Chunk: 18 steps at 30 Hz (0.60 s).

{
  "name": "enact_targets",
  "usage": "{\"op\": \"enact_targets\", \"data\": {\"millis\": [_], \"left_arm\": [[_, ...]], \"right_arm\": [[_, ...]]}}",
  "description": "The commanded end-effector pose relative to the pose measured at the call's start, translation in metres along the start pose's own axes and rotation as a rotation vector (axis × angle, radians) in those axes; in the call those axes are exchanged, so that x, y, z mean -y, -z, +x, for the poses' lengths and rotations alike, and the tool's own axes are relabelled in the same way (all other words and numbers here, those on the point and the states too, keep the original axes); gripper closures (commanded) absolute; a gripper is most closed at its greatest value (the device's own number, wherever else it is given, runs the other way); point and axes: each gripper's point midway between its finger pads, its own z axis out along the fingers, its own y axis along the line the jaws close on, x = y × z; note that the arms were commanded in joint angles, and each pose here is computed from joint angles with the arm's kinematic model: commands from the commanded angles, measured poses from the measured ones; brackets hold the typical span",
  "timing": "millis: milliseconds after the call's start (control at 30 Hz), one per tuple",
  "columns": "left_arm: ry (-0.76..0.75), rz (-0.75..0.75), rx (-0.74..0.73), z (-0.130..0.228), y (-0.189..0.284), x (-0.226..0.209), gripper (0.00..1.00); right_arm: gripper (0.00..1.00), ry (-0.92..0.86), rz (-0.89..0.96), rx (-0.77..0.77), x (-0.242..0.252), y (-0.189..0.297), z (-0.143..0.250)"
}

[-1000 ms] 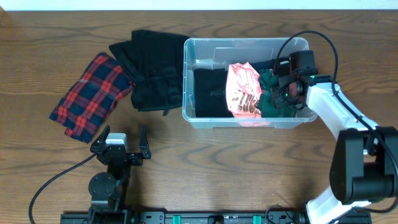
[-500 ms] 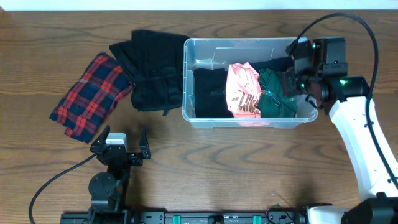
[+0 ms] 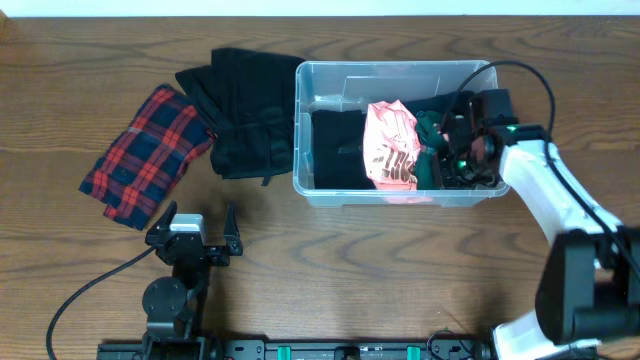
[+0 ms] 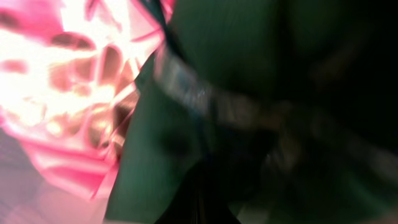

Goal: Pack container
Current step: 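Press the green garment flat inside the container with the right gripper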

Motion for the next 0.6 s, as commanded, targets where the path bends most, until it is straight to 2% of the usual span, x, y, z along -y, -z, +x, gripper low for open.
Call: {"op": "enact_targets", "data": {"millis": [0,167,433,567], "left_arm": [[0.008,0.006,-0.044,0.017,-0.002,0.001,0.02],[0.008,0.006,-0.044,0.017,-0.002,0.001,0.02],[0.008,0.006,-0.044,0.017,-0.002,0.001,0.02],[0.008,0.006,-0.044,0.017,-0.002,0.001,0.02]], "right_arm": [[0.99,-0.026,-0.044,-0.069,-0.004,-0.021,0.013],[0.99,-0.018,-0.009,-0.037,0.0,-0.011,0.002],[0.99,0.066,0.023,0.238,-0.024,0.097,-0.066],[0.99,0.108,0.029,0.387,-0.034,0.133,-0.09]]}}
